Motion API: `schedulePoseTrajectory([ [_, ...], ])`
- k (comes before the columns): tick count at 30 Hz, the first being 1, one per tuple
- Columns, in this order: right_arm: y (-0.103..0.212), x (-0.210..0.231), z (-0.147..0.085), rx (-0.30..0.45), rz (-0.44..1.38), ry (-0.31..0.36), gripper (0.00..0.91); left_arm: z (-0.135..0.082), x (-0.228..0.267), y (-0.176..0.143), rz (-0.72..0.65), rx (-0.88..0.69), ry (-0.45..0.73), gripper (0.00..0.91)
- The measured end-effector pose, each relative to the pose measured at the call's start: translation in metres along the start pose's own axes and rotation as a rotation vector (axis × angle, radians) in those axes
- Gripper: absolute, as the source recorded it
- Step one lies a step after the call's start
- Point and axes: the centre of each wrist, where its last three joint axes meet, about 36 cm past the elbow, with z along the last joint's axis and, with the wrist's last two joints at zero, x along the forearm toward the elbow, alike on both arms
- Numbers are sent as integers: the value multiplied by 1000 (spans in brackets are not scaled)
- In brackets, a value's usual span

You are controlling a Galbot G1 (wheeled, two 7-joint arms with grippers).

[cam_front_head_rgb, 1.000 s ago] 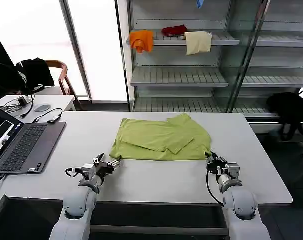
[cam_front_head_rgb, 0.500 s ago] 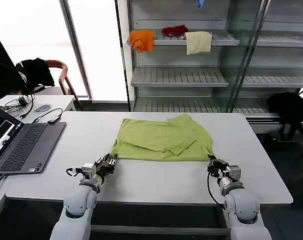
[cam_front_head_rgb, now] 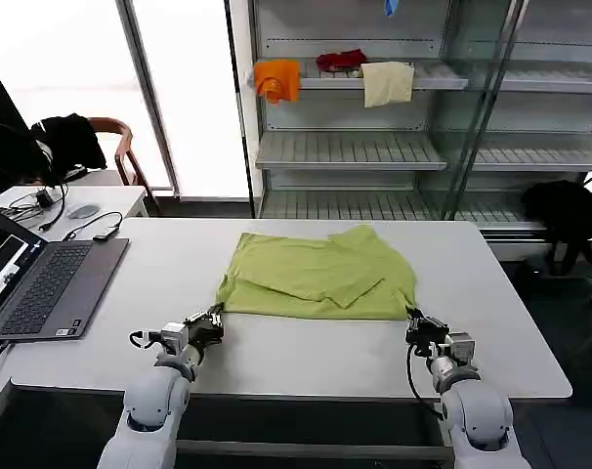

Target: Fold and organize the clothes.

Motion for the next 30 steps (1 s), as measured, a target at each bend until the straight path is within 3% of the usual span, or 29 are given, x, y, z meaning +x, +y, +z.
schedulePoseTrajectory([
  [30,53,88,23,57,-78,86,0,28,135,3,-61,94,57,0],
])
